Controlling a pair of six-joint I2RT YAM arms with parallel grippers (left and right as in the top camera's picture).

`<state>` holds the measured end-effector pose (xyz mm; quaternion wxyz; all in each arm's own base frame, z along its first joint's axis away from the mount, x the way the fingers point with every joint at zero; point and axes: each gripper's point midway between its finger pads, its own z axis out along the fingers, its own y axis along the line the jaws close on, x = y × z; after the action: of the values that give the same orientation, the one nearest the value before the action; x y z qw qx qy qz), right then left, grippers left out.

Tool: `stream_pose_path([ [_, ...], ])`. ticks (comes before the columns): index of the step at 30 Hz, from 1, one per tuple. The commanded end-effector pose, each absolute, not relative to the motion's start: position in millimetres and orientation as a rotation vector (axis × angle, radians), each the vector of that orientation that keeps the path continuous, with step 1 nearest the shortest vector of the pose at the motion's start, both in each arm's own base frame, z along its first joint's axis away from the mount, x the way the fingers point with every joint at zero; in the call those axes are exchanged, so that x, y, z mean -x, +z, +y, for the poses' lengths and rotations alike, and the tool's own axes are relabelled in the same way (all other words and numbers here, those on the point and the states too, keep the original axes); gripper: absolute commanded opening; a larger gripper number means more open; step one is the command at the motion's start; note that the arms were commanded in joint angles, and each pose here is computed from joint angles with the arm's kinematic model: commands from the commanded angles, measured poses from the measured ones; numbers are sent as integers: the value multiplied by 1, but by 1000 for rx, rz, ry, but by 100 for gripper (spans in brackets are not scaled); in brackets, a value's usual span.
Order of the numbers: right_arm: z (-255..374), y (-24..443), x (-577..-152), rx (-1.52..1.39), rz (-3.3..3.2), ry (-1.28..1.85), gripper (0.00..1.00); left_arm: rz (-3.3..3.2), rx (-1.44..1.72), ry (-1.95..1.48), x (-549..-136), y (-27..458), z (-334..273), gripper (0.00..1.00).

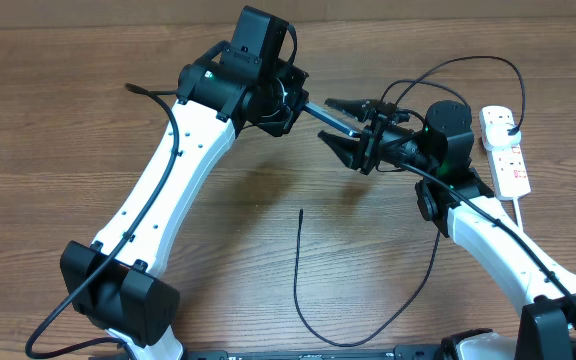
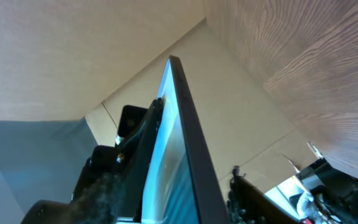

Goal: Plug charger to phone and switch on socket

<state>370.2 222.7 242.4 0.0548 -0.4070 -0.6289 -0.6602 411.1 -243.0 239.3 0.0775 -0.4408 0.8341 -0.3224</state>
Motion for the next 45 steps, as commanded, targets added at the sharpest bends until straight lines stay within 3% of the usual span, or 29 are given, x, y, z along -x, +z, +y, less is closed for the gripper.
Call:
stream_pose_path([
  [1, 227, 254, -369, 1285, -1780, -1964, 76, 2528, 1255, -968, -411, 238, -247, 4],
  [4, 227, 254, -369, 1285, -1780, -1964, 94, 2529, 1229, -957, -414, 238, -242, 4],
  [6, 227, 254, -369, 1285, -1780, -1965, 100, 2528, 1210, -949, -417, 238, -236, 4],
  [13, 226, 254, -370, 1252, -1834, -1994, 100, 2547, 1156, -963, -426, 238, -212, 4],
  [29, 225, 234, -367, 1032, -2217, -2057, 100, 2646, 719, -1250, -424, 257, -166, 4],
  [37, 225, 232, -365, 705, -2529, -2149, 100, 2606, 520, -1381, -420, 269, -145, 4],
  [45, 223, 223, -366, 609, -2688, -2061, 99, 2572, 546, -1391, -421, 270, -111, 4],
])
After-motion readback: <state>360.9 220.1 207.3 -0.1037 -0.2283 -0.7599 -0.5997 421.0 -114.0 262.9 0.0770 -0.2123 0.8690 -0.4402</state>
